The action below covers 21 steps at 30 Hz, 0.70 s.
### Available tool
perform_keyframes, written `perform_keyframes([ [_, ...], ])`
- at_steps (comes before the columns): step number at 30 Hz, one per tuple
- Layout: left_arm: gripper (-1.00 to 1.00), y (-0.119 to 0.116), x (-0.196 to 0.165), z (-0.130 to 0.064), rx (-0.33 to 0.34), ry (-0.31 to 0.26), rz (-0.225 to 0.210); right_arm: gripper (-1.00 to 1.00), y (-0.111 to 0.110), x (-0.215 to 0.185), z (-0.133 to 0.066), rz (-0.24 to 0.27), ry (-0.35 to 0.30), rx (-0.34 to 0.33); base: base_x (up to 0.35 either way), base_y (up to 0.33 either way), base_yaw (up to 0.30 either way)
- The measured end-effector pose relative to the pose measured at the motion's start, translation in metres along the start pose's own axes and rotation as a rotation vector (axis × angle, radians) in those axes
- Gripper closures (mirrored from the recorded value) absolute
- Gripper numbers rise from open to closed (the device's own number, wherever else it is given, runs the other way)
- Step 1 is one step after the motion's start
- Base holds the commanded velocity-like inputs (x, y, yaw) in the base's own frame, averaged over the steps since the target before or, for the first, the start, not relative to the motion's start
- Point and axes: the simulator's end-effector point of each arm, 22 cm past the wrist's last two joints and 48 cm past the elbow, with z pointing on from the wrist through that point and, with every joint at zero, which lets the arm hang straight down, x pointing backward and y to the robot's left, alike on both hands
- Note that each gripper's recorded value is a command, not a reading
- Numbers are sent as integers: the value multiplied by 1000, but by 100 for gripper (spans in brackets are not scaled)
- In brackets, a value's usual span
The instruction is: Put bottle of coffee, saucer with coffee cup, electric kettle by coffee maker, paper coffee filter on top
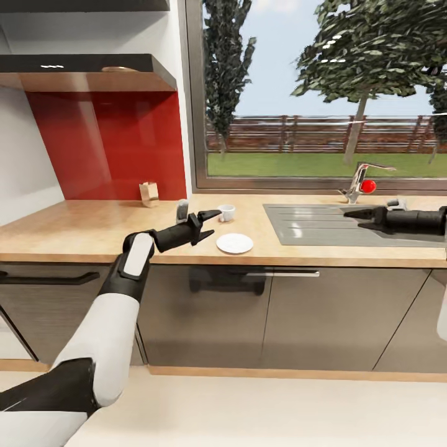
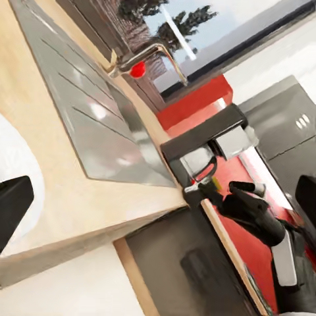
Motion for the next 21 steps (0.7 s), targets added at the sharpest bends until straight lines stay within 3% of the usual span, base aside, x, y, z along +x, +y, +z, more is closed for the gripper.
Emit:
perform_keyframes([
  [5,-100,31,-15,-5,-109,-49,-73,-100,79,5,70,142,-51,-247,0,0,0],
  [10,-100,41,-16,-7,-134,-56,-99,-100,116,15,108,186,-32,-308,0,0,0],
  [12,-100,53,-12,-7,-164,-51,-119,-100,132,25,130,236,-19,-333,0,0,0],
  [16,-100,65,-8,-7,-195,-51,-137,-100,151,50,166,299,29,-324,0,0,0],
  [21,-100,67,-9,-7,-201,-57,-140,-100,162,64,181,350,47,-344,0,0,0],
])
